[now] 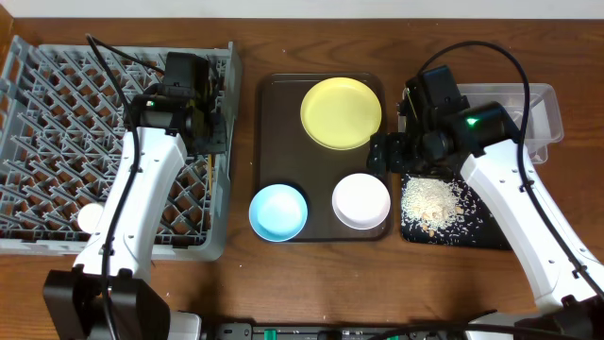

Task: Sort waste into correct bins and load items into the dishwasher
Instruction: 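Reach the left gripper to the white bowl and grasp its rim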

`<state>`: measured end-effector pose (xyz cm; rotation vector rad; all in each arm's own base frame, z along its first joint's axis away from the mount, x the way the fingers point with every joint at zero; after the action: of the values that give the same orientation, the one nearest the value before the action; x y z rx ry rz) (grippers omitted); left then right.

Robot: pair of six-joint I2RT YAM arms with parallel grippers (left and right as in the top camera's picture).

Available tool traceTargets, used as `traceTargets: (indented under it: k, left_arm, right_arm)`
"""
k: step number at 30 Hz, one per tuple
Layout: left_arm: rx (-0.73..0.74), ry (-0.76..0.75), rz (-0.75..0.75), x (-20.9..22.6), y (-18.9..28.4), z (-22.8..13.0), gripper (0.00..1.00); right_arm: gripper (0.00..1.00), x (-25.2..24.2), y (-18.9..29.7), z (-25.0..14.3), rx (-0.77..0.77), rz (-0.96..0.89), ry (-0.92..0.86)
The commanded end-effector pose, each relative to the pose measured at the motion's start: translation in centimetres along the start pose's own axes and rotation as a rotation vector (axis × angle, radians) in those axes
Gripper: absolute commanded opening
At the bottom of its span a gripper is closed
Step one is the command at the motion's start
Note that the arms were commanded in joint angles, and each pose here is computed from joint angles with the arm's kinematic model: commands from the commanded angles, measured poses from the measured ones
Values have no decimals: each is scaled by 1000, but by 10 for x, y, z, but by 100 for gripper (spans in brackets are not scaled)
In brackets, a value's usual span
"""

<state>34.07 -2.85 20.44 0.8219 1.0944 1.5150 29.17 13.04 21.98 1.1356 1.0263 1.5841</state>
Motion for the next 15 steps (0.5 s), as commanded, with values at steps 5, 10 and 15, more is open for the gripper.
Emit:
traceTargets:
  k: [5, 10, 15]
  left_arm:
    - [93, -62, -349, -62, 14, -16, 41]
    - [158, 37, -332, -77, 14, -33, 37]
    - [220, 18, -319, -92, 10, -56, 37]
  right_arm:
    - [99, 0, 1, 4, -4, 1, -1]
    - [99, 0, 1, 4, -3, 2, -1]
    - [99, 0, 1, 4, -4, 1, -2]
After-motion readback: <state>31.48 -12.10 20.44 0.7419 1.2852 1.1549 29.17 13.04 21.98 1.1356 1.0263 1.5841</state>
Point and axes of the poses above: each gripper's point midway between its finger pads, its own y axis back along the fingers, its own x axis along the line the jaws close on, z = x × y, the point moved 5 cm from there along y, back along the fingers, and after that the axes turned 10 degrees about y, right-handed, at the moved point
